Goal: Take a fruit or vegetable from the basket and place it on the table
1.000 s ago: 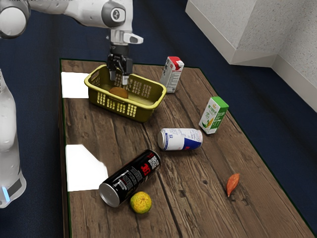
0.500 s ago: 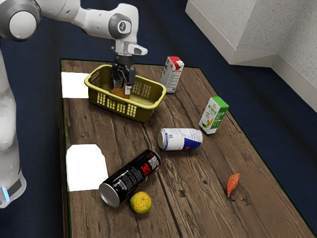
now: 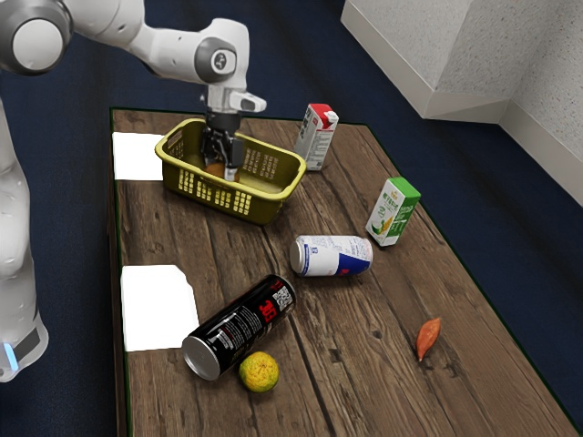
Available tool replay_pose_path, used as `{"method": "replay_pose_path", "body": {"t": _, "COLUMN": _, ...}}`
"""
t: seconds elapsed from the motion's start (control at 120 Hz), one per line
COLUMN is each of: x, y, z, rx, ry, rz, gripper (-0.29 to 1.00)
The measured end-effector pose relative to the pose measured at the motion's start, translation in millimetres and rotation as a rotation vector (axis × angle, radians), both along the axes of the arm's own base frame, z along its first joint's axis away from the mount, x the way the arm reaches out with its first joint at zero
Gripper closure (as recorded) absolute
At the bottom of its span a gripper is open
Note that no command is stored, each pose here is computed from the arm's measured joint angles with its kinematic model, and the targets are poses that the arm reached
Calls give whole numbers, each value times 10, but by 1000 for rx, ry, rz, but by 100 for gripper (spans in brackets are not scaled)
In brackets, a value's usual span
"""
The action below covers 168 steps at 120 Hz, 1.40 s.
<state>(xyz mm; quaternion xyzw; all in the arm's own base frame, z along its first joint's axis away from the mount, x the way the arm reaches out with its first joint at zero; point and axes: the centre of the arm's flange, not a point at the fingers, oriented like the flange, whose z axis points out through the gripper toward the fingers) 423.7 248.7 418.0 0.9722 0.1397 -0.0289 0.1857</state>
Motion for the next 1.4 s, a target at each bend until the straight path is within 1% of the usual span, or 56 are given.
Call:
{"method": "replay_pose_path", "body": {"t": 0.167, "x": 51, "y": -39, "z": -55, "rx": 4, "ry": 0, "rz": -8, "gripper": 22}}
{"method": "replay_pose_path", "body": {"t": 0.267, "x": 79, "y": -55, "z": -61, "rx": 9, "ry": -8, "rz": -10, "gripper": 33}}
{"method": "replay_pose_path", "body": {"t": 0.308, "x": 84, "y": -52, "z": -55, "rx": 12, "ry": -13, "rz": -9, "gripper": 36}}
{"method": "replay_pose_path", "body": {"t": 0.417, "x": 98, "y": -41, "z": -3, "rx": 21, "ry": -36, "rz": -1, "gripper": 36}}
{"method": "replay_pose_path", "body": {"t": 0.517, "x": 108, "y": -155, "z": 365, "rx": 32, "ry": -123, "rz": -22, "gripper": 38}}
{"method": "replay_pose_path", "body": {"t": 0.575, "x": 132, "y": -254, "z": 692, "rx": 46, "ry": -194, "rz": -47, "gripper": 37}}
{"method": "replay_pose_path", "body": {"t": 0.65, "x": 196, "y": -472, "z": 1245, "rx": 74, "ry": -308, "rz": -99, "gripper": 37}}
{"method": "replay_pose_path", "body": {"t": 0.7, "x": 293, "y": -786, "z": 1719, "rx": 108, "ry": -395, "rz": -160, "gripper": 37}}
{"method": "replay_pose_path", "body": {"t": 0.733, "x": 409, "y": -1128, "z": 2023, "rx": 126, "ry": -449, "rz": -223, "gripper": 36}}
{"method": "replay_pose_path", "body": {"t": 0.767, "x": 553, "y": -1542, "z": 2250, "rx": 131, "ry": -490, "rz": -296, "gripper": 36}}
{"method": "replay_pose_path", "body": {"t": 0.817, "x": 767, "y": -2189, "z": 2431, "rx": 126, "ry": -523, "rz": -399, "gripper": 36}}
{"method": "replay_pose_path", "body": {"t": 0.883, "x": 979, "y": -2966, "z": 2505, "rx": 114, "ry": -534, "rz": -505, "gripper": 37}}
{"method": "replay_pose_path", "body": {"t": 0.967, "x": 1264, "y": -3801, "z": 2498, "rx": 105, "ry": -539, "rz": -590, "gripper": 37}}
{"method": "replay_pose_path", "body": {"t": 1.067, "x": 1420, "y": -4578, "z": 2228, "rx": 79, "ry": -503, "rz": -652, "gripper": 37}}
{"method": "replay_pose_path", "body": {"t": 1.108, "x": 1447, "y": -4792, "z": 2116, "rx": 67, "ry": -487, "rz": -662, "gripper": 38}}
{"method": "replay_pose_path", "body": {"t": 1.133, "x": 1480, "y": -4823, "z": 2079, "rx": 64, "ry": -481, "rz": -653, "gripper": 39}}
{"method": "replay_pose_path", "body": {"t": 1.175, "x": 1556, "y": -4715, "z": 2062, "rx": 55, "ry": -476, "rz": -614, "gripper": 28}}
{"method": "replay_pose_path", "body": {"t": 1.258, "x": 1694, "y": -4244, "z": 2101, "rx": 45, "ry": -472, "rz": -506, "gripper": 16}}
{"method": "replay_pose_path", "body": {"t": 1.325, "x": 1741, "y": -4015, "z": 2118, "rx": 38, "ry": -470, "rz": -455, "gripper": 10}}
{"method": "replay_pose_path", "body": {"t": 1.4, "x": 1741, "y": -3993, "z": 2128, "rx": 28, "ry": -469, "rz": -438, "gripper": 6}}
